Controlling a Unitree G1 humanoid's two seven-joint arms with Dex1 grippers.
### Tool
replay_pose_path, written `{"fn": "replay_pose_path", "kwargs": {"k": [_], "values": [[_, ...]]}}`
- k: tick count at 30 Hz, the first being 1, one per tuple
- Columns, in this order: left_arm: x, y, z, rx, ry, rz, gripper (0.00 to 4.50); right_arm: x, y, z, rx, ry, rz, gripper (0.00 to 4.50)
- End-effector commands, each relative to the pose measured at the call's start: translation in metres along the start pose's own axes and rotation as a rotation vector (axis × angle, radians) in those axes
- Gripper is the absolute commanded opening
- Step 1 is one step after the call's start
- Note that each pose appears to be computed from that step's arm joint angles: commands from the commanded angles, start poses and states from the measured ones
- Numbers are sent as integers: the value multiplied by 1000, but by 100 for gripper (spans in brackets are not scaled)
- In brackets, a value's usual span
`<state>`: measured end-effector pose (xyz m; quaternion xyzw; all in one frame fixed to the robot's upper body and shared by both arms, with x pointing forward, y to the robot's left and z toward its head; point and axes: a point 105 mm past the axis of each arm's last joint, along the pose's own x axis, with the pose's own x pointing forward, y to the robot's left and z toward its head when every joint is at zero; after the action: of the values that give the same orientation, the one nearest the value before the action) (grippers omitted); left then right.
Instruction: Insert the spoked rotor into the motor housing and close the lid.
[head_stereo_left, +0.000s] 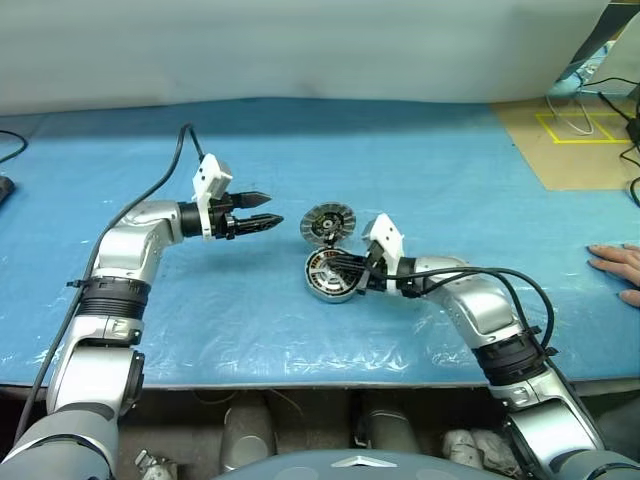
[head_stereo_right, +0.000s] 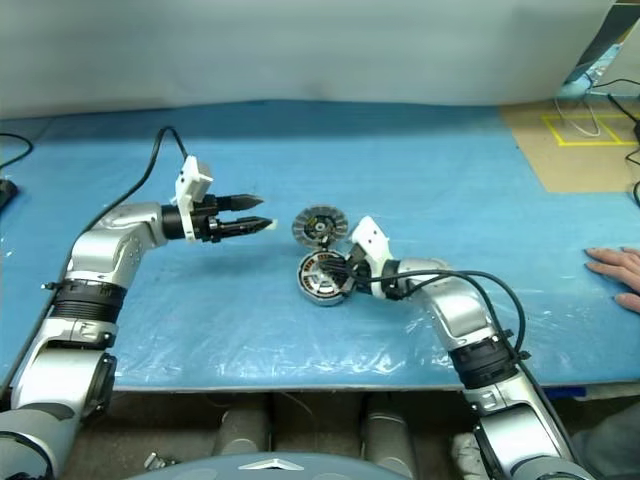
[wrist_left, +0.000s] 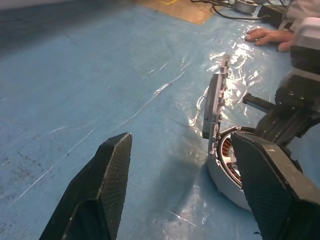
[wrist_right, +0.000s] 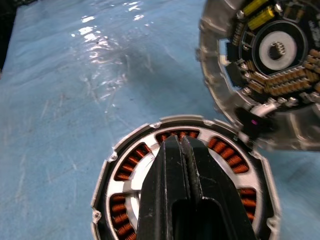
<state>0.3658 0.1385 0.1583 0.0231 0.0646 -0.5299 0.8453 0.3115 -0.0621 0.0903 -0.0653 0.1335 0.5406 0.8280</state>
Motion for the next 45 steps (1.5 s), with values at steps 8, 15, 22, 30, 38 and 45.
{"fn": "replay_pose_path", "kwargs": {"k": [8, 15, 22, 30, 38, 45], "values": [[55, 7, 18, 13, -76, -31, 328, -2, 5, -17, -67, 67, 27, 0], [87, 0, 25, 18, -65, -117, 312, -36, 15, 41, -70, -135, -16, 0], [102, -23, 13, 56, 5, -283, 97, -85, 23, 35, 3, -107, -129, 0], [115, -71, 21, 123, -2, -578, 1, -126, 5, 33, 19, -84, -308, 0], [101, -91, -37, 252, 246, -731, 1, -122, 8, 31, 8, -69, -312, 0], [99, -93, -49, 195, 242, -700, 1, -119, 8, 28, -6, -50, -305, 0]]}}
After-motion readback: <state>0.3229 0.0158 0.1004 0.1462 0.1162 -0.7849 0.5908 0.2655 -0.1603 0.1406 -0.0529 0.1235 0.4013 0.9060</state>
